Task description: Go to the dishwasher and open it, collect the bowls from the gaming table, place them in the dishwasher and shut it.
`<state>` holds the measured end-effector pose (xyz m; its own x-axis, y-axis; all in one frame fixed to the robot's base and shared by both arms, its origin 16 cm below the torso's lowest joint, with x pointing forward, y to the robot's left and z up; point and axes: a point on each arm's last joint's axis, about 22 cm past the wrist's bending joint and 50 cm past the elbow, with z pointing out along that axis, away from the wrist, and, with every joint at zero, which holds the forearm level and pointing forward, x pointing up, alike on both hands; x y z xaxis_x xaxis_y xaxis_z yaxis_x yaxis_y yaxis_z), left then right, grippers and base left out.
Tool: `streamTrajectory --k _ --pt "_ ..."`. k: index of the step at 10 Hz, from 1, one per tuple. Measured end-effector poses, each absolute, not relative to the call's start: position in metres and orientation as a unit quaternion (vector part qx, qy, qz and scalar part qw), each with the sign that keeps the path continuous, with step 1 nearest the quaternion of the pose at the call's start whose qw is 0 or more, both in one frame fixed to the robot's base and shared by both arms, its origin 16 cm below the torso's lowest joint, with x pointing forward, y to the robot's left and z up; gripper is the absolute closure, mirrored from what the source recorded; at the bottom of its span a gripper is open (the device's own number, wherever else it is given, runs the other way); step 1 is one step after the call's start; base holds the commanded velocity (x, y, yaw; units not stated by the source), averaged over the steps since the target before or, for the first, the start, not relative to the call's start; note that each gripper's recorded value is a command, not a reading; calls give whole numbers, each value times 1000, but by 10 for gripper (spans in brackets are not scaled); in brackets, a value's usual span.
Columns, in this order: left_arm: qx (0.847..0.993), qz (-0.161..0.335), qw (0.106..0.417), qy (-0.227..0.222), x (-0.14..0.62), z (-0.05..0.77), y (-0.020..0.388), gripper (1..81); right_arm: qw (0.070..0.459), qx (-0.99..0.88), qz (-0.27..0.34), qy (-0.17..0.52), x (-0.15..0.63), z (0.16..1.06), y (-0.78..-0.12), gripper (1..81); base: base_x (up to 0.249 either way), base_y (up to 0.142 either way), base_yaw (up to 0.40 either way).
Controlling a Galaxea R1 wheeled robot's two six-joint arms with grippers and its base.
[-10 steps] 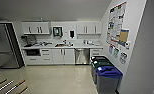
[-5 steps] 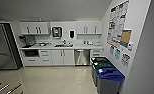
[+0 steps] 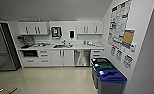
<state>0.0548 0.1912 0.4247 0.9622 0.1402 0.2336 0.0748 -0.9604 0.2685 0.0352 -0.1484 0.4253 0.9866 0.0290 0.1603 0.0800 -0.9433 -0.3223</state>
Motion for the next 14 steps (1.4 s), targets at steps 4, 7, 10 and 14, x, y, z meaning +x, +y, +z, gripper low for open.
streamTrajectory --k 4,7,10,14 --pt "982 126 131 55 53 425 190 10 165 -983 -76 -28 34 425 -151 10 136 60 0" --pt "982 127 127 55 55 425 197 10 168 -982 -78 -28 37 426 -146 10 134 85 0" --pt "982 127 126 55 55 424 198 10 167 -983 -77 -28 35 425 -148 10 134 45 0" --pt "982 127 125 55 55 424 199 10 168 -982 -77 -28 35 426 -147 10 135 0 0"
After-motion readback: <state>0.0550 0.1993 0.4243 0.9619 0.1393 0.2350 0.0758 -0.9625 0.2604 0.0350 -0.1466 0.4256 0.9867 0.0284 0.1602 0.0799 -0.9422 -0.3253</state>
